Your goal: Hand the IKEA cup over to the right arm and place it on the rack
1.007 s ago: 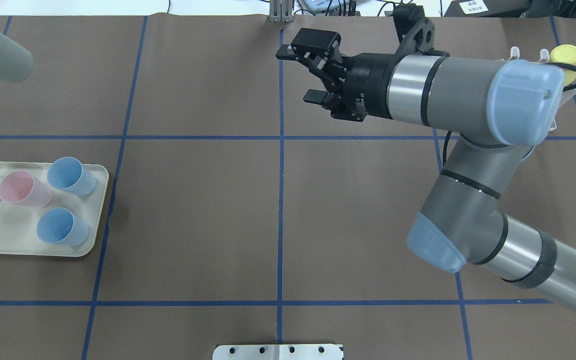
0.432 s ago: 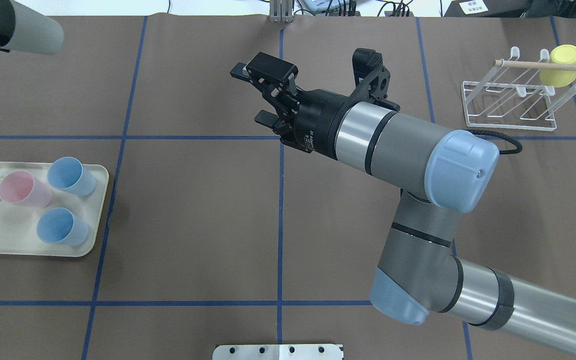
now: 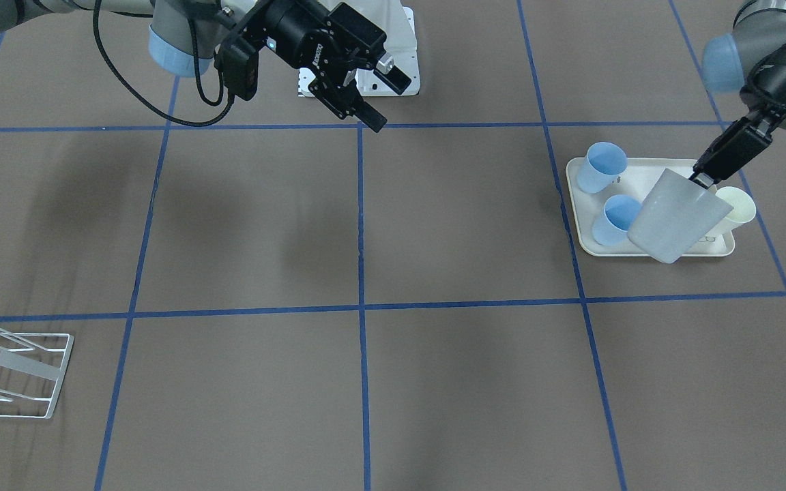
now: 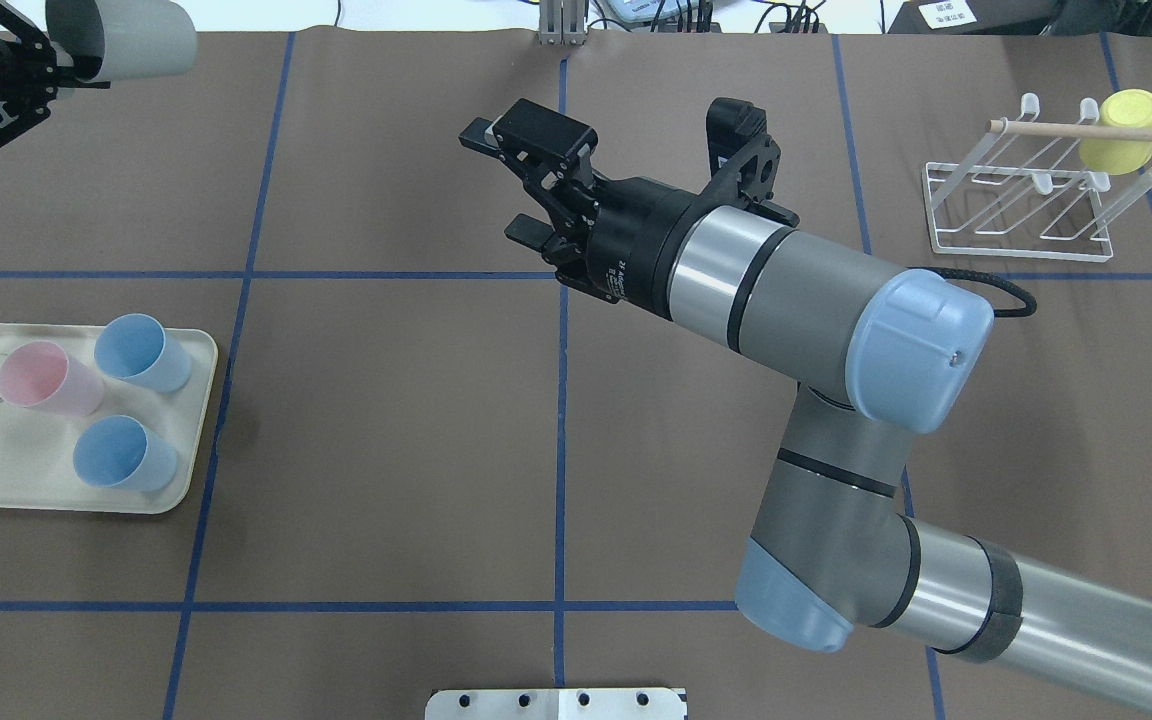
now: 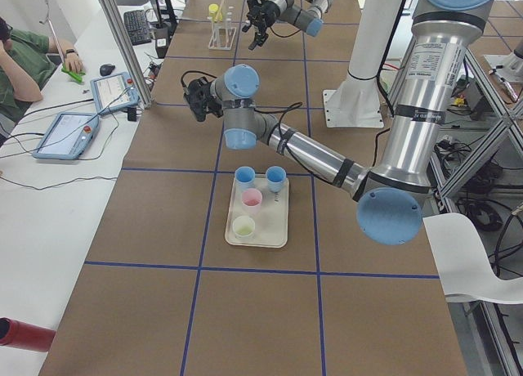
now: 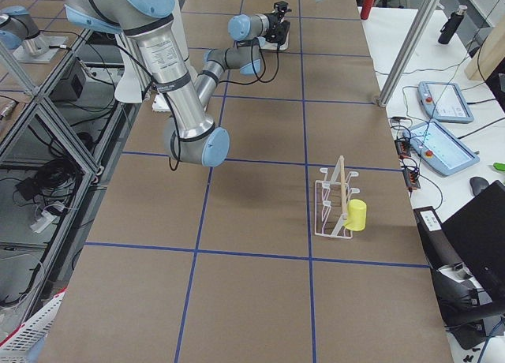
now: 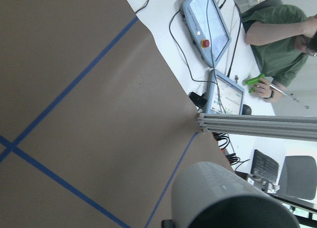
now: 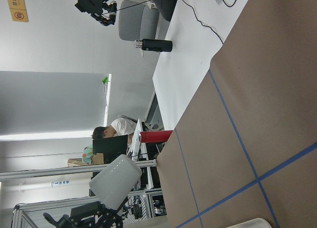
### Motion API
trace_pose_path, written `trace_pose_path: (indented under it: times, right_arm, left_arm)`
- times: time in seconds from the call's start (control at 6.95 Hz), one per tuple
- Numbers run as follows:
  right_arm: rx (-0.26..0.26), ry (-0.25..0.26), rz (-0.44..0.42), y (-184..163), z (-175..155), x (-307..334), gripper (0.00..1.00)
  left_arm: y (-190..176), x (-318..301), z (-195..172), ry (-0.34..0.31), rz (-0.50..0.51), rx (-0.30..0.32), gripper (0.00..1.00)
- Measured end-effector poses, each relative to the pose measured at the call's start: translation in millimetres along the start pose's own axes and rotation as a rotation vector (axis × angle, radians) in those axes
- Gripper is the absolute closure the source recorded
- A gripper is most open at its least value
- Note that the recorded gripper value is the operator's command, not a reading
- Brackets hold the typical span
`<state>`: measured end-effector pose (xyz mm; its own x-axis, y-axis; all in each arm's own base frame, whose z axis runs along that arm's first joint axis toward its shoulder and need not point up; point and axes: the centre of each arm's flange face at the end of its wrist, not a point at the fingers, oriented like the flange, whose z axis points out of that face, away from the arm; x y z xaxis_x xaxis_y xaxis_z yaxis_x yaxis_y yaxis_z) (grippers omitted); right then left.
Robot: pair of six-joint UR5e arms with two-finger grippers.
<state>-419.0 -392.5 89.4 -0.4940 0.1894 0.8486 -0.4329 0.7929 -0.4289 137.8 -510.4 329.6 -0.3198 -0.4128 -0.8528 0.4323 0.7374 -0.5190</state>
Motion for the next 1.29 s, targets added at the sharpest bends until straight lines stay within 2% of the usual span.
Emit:
trace_pose_path:
  times: [0.14,0.43,0.72,1.01,1.29]
  right_arm:
    - [0.001,-0.009,0.013,-0.5,-0.7,-0.9,0.0]
    - [0.002,-0.023,0.058,0.6,-0.8,-3.6,0.0]
    - [0.008,-0.04,0.096,2.6,0.4,-9.8,0.0]
    - [0.036,-0.057,0.103,0.2,0.5,-12.2,0.0]
    - [0.054,-0.059,0.102,-2.1,2.5,-10.4,0.0]
  left_arm:
    - [0.9,-11.9,-1.6,0.077,-0.019,-0.046,1.0]
    - [17.1,-26.0,1.2,0.242,-0.13,-0.131,1.0]
    - [70.8,-38.3,34.7,0.37,-0.229,-0.191,1.0]
    - [130.5,-49.6,66.0,0.453,-0.304,-0.215,1.0]
    - [166.2,-51.5,86.1,0.482,-0.322,-0.234,1.0]
